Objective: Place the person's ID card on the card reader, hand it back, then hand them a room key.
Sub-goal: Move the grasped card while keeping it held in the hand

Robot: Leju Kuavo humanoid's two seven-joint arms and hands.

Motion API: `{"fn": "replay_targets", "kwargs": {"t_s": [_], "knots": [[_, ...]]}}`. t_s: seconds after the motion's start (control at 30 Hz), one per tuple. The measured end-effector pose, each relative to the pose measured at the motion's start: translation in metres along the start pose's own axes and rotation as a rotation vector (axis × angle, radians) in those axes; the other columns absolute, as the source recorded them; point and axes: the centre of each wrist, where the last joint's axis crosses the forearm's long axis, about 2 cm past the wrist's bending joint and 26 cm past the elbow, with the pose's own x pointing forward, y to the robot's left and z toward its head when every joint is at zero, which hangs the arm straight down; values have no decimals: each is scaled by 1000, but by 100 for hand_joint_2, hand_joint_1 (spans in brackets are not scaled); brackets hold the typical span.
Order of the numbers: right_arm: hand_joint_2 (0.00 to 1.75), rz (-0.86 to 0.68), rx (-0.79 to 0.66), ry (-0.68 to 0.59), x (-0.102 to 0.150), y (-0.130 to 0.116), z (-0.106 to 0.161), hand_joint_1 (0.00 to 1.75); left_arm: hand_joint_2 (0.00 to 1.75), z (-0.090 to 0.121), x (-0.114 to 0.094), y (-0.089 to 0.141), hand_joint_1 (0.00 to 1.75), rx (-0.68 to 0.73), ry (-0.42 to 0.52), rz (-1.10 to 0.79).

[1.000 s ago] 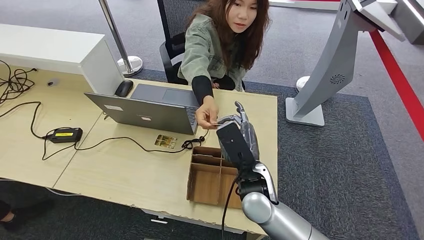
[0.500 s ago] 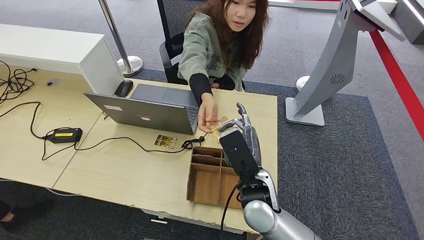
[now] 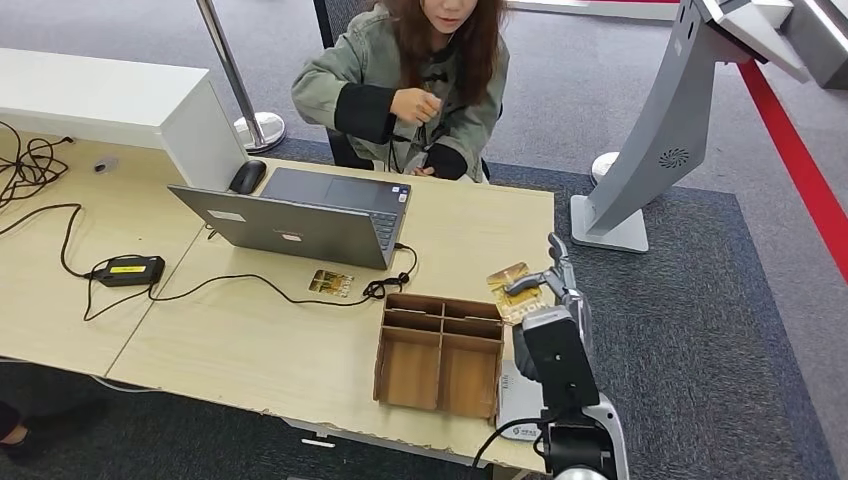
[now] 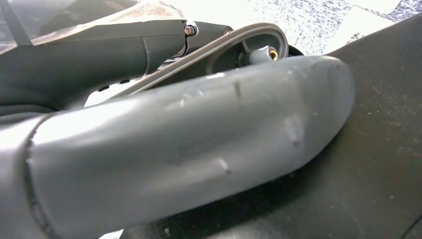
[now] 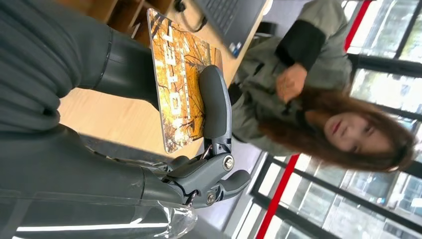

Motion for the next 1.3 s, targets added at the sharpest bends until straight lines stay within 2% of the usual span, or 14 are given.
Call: {"fn": "replay_targets", "kwargs": {"t_s": [0.33, 0.6, 0.93, 1.3], "knots": [[175, 99, -46, 127, -64, -31, 39, 175, 0, 0, 0, -1, 0, 14, 10, 38], [175, 146, -74, 241, -102, -40, 58, 175, 0, 1, 0, -2, 0, 17, 15, 59], [175, 180, -92, 354, -132, -39, 79, 175, 0, 1, 2, -3, 0, 19, 18, 83], [175, 184, -84, 449, -150, -33, 100, 175, 0, 1, 1, -4, 0, 27, 21, 91]]}}
